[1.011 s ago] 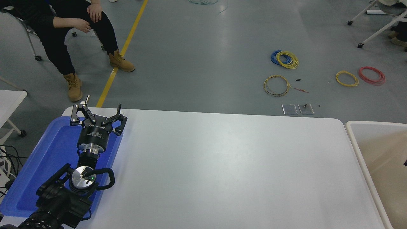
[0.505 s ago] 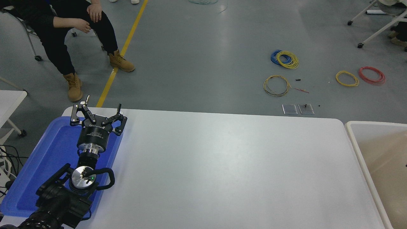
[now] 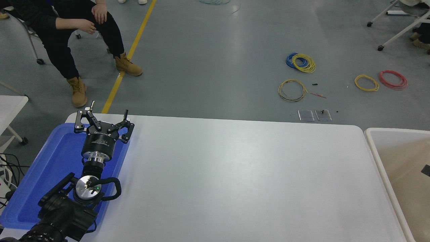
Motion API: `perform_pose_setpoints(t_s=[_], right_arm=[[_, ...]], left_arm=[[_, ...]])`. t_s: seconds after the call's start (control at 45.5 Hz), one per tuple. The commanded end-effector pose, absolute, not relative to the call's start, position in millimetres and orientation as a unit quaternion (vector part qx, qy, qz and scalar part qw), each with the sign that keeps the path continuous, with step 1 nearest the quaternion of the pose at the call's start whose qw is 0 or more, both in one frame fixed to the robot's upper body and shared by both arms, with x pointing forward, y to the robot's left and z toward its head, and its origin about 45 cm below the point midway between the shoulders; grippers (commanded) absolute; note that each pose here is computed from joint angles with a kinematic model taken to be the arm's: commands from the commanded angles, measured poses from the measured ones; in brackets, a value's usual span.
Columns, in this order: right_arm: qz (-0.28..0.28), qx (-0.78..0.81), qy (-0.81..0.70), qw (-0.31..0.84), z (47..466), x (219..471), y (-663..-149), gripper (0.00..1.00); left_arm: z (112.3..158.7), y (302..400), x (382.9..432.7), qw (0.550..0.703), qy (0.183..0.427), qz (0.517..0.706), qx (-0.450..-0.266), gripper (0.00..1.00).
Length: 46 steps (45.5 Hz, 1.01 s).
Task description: Pick up paper ball place in dustbin
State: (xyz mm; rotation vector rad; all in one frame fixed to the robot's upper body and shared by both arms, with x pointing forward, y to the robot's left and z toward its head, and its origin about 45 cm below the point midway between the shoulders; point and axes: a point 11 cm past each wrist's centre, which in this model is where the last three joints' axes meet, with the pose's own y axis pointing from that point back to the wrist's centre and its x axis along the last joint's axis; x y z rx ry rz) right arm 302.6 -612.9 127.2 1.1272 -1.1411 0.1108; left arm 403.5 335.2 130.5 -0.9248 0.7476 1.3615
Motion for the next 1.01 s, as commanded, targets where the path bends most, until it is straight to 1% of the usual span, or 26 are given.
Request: perform_pose_setpoints(t_s=[0.0,0.154,0.242,0.33,0.418,0.593,0.725,0.879,0.989], right_arm=[[0.035,0.552,-0.606,0.571,163.3,362.2,-581.9,1.0],[0.037,0.58,-0.66,0.476,193.5,402.6,-555.9,1.0],[0.035,0.603,-0.67,0.432,199.1,421.7,-532.2,1.0],[0.022,0.622,-0.686,0.377,201.8,437.1,-509.8,1.0],[0.001,0.63,-0.71,0.314,206.6,447.1,-496.7,1.0],[-0.04,0.64,-0.741,0.198,216.5,460.8,-477.1,1.0],[-0.061,0.657,-0.742,0.119,213.1,462.6,-457.8,1.0],[-0.062,0.664,-0.745,0.009,222.0,465.4,-441.0,1.0],[-0.062,0.667,-0.741,-0.037,226.5,464.4,-433.9,1.0]], left_arm=[[130.4,335.3,403.5,0.618,0.325,0.592,-0.402,1.0],[130.2,334.6,403.6,0.618,0.326,0.592,-0.402,1.0],[130.4,335.3,403.5,0.618,0.325,0.592,-0.402,1.0],[130.5,335.5,403.5,0.618,0.325,0.592,-0.402,1.0],[130.4,335.3,403.5,0.618,0.325,0.592,-0.402,1.0],[130.3,334.8,403.5,0.618,0.325,0.592,-0.402,1.0],[130.5,335.5,403.5,0.618,0.325,0.592,-0.402,1.0],[130.5,335.5,403.5,0.618,0.325,0.592,-0.402,1.0],[130.5,335.5,403.5,0.618,0.325,0.592,-0.402,1.0]])
